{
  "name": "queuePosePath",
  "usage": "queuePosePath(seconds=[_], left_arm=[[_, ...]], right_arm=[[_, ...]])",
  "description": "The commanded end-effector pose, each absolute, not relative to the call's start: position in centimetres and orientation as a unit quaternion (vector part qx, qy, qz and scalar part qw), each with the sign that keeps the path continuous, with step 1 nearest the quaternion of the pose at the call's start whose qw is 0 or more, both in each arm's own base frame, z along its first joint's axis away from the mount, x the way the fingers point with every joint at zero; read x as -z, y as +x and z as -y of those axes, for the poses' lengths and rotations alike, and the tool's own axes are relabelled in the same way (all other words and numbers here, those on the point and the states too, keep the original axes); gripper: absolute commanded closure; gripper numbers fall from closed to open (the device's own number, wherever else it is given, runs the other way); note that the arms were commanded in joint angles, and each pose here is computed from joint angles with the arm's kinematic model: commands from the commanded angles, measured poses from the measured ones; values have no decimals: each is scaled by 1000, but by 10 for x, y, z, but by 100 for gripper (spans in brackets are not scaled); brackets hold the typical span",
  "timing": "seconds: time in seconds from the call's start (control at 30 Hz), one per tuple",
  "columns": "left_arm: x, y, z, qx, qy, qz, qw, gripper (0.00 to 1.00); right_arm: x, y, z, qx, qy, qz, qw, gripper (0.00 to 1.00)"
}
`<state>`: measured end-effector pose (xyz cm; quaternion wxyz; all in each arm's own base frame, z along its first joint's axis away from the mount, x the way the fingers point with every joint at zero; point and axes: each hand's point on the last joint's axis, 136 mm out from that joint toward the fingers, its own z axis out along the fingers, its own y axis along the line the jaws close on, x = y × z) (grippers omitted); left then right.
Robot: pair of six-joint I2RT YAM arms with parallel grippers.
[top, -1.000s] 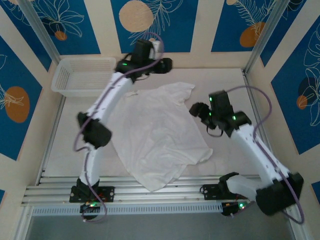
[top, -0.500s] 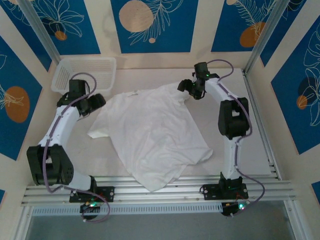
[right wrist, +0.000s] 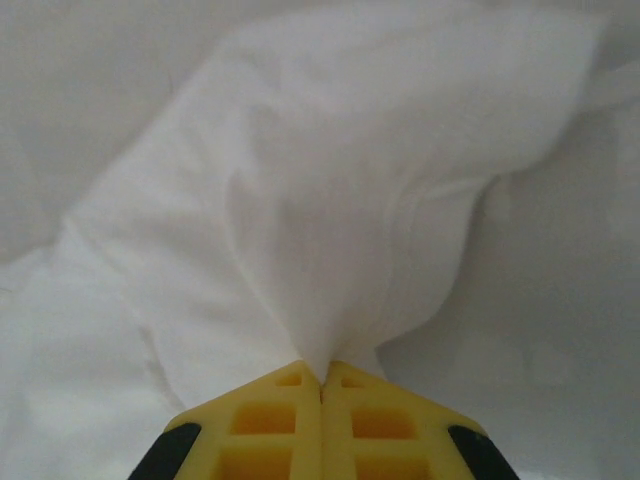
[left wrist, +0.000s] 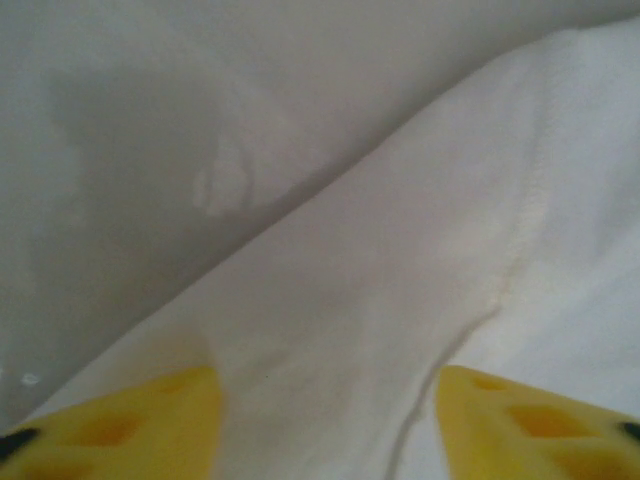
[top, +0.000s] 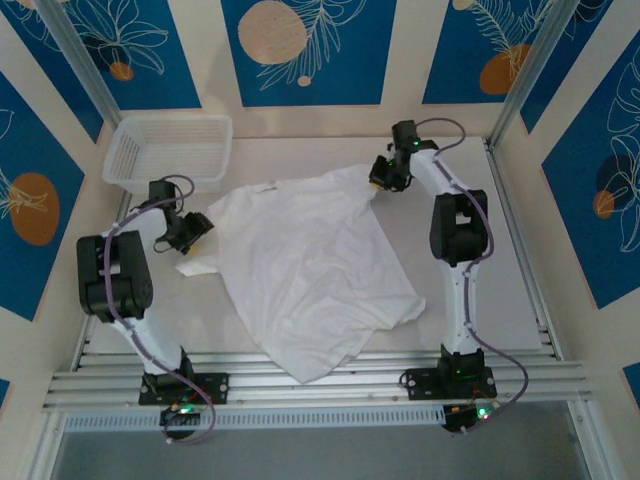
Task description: Fold the inside-out t-shirt
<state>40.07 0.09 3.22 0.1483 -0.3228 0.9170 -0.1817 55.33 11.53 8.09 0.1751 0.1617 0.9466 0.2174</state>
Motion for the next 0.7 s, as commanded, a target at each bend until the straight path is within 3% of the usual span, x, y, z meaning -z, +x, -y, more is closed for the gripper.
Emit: queuePosePath(seconds=[0.0,0.07,0.1,0.37,0.4,0.5,0.6,0.67], left_arm=[[-33,421,32,253,-295,-910,144,76],[-35,433,55,273,-263,-914,141,96],[-38,440,66,275,-248,-918,143,100],[-78,521,129,261,-186,-922,216,100],[-84,533,135,261,-183,-921,226,100],[-110,558,150,272,-167,-907,273,100],[-150,564,153,281,-156,-890,323,92],[-175,560,152,286,-147,-880,349,84]], right_arm=[[-132,557,-55,-209,208,-929,224,100],[-133,557,-27,-198,235,-924,227,100],[-134,558,-12,-194,251,-920,230,100],[-125,560,83,-174,355,-887,238,100],[-123,562,86,-181,353,-888,234,94],[-130,558,85,-188,346,-895,211,51],[-157,543,77,-196,331,-897,216,37],[-176,527,69,-213,326,-892,229,36]])
